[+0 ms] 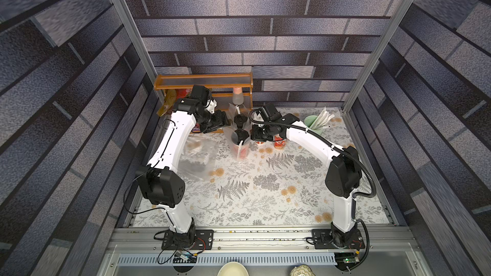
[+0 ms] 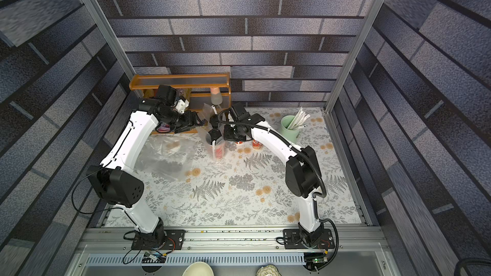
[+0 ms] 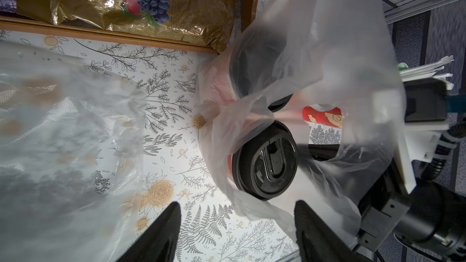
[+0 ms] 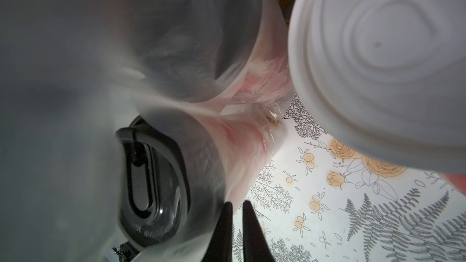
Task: Pack milk tea into plastic carrier bags
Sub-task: Adjust the plastic carrier bag at the center of the board.
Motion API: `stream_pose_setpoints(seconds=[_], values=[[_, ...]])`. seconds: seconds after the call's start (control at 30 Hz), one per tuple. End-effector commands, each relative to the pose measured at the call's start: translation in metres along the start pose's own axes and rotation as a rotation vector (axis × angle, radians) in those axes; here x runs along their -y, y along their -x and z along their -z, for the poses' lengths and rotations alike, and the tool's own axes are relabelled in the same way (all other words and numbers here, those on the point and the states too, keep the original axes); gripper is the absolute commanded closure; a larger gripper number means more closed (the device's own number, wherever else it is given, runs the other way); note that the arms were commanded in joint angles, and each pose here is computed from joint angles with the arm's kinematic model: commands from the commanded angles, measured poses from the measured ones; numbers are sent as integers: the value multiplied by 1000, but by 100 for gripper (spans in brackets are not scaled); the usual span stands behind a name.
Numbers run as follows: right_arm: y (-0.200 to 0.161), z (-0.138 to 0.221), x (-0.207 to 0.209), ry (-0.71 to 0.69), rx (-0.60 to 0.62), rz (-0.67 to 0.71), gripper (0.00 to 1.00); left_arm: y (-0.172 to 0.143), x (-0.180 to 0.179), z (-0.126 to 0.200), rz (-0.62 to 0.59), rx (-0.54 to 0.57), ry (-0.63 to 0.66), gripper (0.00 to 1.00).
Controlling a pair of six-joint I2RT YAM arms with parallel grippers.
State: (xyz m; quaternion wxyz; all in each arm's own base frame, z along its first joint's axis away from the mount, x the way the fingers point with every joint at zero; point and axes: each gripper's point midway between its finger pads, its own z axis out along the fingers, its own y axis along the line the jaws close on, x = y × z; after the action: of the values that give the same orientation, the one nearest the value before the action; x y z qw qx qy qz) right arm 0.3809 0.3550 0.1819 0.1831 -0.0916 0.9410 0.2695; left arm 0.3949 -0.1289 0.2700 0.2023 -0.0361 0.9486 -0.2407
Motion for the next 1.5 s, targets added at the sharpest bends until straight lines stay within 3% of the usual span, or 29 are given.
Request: stream_pose_setpoints(seconds=[0.0,0.23,0.4,0.67,0.8,1.13,1.2,1.3,1.47], values=[[5,22,-3,-24,23,24,86,4,0,38,-15,87,25,27],[10,51,-4,-57,63,49,85,-9,-48,73,79,151,146,27],[13,84,-2,-90,107,77,84,-44,-100,73,222,99,194,28],[22,143,-5,-106,213,105,79,-109,-120,-30,160,-217,290,27],[23,168,-7,-103,261,112,76,-115,-135,-66,101,-301,394,25],[16,191,-3,-113,298,113,75,-116,-176,-122,73,-439,494,24],[15,192,-1,-115,301,111,75,-123,-183,-130,74,-475,508,27],[14,196,-1,-117,306,111,76,-132,-188,-133,84,-498,512,42],[11,200,-2,-106,308,108,76,-131,-173,-113,135,-416,428,67]])
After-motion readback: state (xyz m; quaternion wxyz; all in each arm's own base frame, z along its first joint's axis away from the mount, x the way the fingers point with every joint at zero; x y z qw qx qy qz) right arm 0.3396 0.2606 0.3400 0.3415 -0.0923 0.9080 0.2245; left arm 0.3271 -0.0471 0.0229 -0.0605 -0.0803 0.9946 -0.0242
